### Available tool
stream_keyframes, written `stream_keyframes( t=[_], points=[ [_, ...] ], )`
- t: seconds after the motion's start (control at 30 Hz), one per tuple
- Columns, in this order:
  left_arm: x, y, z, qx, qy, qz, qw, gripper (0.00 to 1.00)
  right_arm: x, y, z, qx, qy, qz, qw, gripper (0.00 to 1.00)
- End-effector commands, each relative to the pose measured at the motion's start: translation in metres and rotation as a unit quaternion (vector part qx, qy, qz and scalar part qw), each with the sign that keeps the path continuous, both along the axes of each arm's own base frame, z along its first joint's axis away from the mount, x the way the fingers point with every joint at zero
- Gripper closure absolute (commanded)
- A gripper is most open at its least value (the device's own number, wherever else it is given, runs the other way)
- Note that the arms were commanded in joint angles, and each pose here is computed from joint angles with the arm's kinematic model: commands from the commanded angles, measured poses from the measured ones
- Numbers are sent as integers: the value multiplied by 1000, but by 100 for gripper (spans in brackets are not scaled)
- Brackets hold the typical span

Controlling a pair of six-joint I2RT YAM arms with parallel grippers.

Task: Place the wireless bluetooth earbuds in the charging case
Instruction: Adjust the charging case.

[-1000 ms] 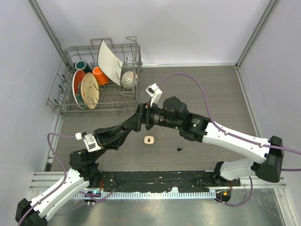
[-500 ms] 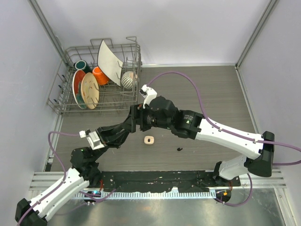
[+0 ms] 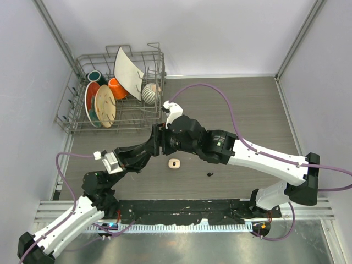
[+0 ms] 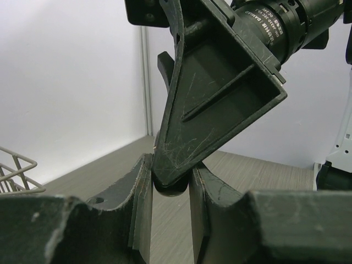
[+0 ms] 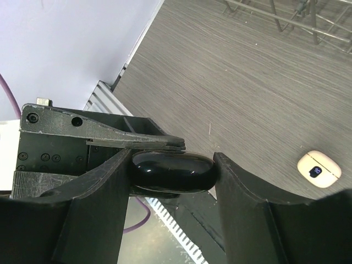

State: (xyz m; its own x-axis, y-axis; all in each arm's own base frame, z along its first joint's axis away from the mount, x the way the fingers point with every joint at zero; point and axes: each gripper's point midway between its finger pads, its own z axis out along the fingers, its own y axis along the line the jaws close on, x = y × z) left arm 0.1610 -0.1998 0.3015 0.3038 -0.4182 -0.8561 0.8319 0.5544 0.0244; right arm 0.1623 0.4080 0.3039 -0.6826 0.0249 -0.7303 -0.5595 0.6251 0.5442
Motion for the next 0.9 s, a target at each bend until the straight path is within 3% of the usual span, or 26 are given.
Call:
stream_keyframes(
  t=[0.0,0.33,0.6,0.87],
  points=[
    [1,0,12,3,-3,5,1000,96,0,3,27,3,-51,-5,999,73],
    [0,-7,1,24,16,-14,999,93,2,3,34,-28,-91,-10,995,76],
    [0,-9,0,26,19,-19,999,100,0,3,36,-39,-103,-3,994,77],
    [-1,1,12,-13,-3,-3,1000,100,-6,3,40,-6,-95,4,995,68]
  ],
)
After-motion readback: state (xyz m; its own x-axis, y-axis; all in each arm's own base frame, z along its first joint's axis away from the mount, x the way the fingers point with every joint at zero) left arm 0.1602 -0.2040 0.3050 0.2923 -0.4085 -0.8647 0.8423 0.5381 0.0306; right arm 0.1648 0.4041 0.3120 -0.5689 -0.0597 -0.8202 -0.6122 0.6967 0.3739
